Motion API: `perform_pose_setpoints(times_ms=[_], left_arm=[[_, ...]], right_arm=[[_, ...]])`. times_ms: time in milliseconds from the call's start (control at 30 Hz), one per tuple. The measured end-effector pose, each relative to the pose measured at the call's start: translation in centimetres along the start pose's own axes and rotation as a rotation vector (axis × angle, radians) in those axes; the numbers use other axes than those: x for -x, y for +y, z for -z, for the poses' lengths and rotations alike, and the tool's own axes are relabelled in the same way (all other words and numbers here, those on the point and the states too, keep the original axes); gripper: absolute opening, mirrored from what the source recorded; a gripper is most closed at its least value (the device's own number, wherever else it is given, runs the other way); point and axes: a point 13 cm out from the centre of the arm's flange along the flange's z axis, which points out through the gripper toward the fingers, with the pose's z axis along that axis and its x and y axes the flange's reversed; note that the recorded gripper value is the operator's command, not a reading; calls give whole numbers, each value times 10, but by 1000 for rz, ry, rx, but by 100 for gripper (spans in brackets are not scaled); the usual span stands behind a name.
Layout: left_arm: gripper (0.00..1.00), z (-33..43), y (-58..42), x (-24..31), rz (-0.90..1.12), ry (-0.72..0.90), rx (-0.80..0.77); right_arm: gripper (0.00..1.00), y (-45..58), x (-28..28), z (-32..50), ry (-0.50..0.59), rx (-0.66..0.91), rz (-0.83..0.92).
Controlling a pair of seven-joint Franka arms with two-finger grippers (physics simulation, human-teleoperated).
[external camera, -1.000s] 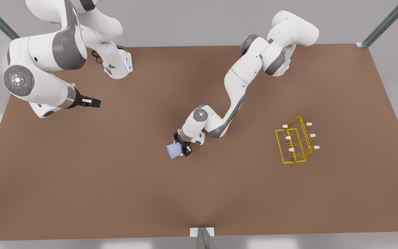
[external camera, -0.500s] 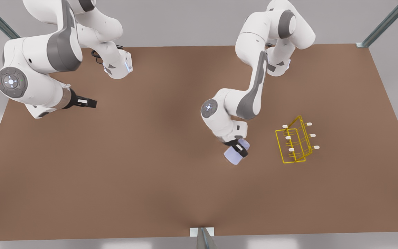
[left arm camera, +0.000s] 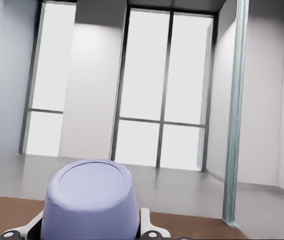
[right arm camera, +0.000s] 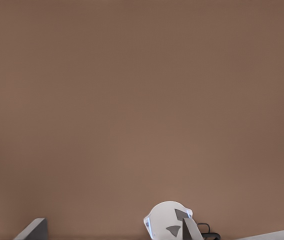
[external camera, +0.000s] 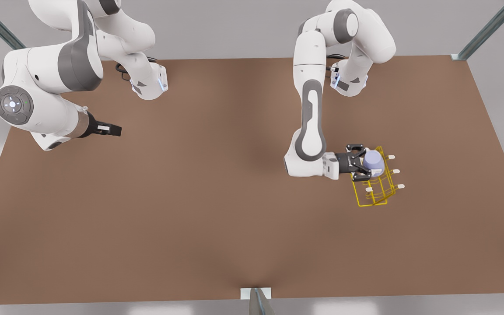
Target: Place the cup on the cup holder
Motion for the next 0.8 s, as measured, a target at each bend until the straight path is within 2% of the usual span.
perform_pose_setpoints(times_ms=[300,567,600,633,800], left_arm=[[82,10,-7,-40,-255,120,-14],[82,1,-10,-60,-353,192,-6],[86,2,-10,-62,-360,199,-9],[100,4,-10,-65,-367,209,-13],[100,6,-10,-73,-384,233,-21]], right_arm=[[100,0,-1,-1,5,-2,7],[100,0,-1,-1,7,-2,12],[100,0,-1,-1,7,-2,12],[100,0,-1,-1,8,-2,12],[100,0,-1,-2,9,-2,14]])
